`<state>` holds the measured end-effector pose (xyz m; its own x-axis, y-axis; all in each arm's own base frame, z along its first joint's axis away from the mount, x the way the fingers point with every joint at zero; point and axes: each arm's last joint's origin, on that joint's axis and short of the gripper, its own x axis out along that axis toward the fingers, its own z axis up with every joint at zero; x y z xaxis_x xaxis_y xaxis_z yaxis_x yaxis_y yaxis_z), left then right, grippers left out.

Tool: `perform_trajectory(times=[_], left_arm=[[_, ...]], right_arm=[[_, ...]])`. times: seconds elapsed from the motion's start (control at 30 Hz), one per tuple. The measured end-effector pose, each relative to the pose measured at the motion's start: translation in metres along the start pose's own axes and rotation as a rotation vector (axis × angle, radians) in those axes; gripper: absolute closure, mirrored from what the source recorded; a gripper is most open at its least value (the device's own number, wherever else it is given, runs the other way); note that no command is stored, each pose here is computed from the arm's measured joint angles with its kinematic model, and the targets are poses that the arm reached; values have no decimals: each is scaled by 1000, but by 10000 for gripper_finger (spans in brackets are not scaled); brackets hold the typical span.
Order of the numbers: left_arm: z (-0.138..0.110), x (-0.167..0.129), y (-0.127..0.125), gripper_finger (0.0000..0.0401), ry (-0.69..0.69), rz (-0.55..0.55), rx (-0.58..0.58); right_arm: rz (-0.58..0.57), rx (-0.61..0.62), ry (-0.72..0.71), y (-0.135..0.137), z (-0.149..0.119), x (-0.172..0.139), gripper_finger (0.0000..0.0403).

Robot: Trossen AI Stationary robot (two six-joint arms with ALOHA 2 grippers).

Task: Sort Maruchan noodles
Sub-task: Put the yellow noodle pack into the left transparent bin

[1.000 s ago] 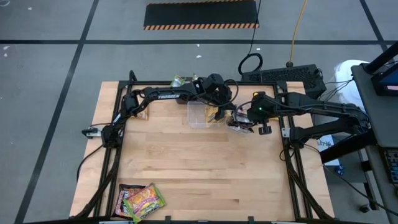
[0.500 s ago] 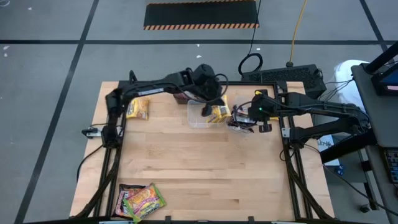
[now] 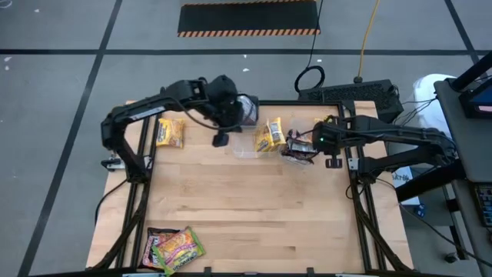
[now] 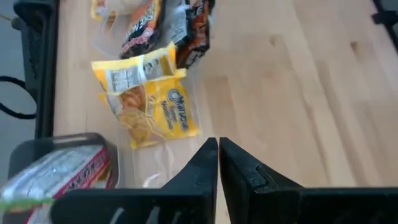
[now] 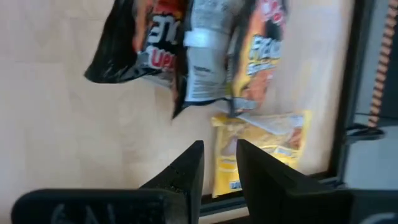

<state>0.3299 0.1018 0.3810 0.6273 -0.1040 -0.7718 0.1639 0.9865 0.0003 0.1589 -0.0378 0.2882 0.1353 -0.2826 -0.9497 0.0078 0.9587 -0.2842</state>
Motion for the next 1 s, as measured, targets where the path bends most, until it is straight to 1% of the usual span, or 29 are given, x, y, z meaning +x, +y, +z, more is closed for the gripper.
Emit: perform_trajectory(times=[0.13,0.23,0.3,0.43,0.5,0.63,0.87,1.0], left_arm=[[-7,-28,-14,380,26,16,-31],[-15,-48,-23,380,64,67,-61],[-17,-58,-27,380,61,92,-77],[-24,-78,-36,380,52,106,-110],[-26,-86,-39,380,44,109,-125],[-30,-96,-45,380,37,112,-135],[-38,-104,-50,380,82,102,-160],[-42,-106,-52,380,106,95,-166]], right_arm=[[24,19,37,4,-2,12,314],[-37,45,85,6,-6,25,314],[-59,73,99,7,-6,31,314],[-61,162,95,9,-5,38,314],[-26,209,95,10,-4,41,314],[23,343,111,8,3,49,314],[10,344,242,2,1,61,314],[93,314,255,-3,0,65,314]])
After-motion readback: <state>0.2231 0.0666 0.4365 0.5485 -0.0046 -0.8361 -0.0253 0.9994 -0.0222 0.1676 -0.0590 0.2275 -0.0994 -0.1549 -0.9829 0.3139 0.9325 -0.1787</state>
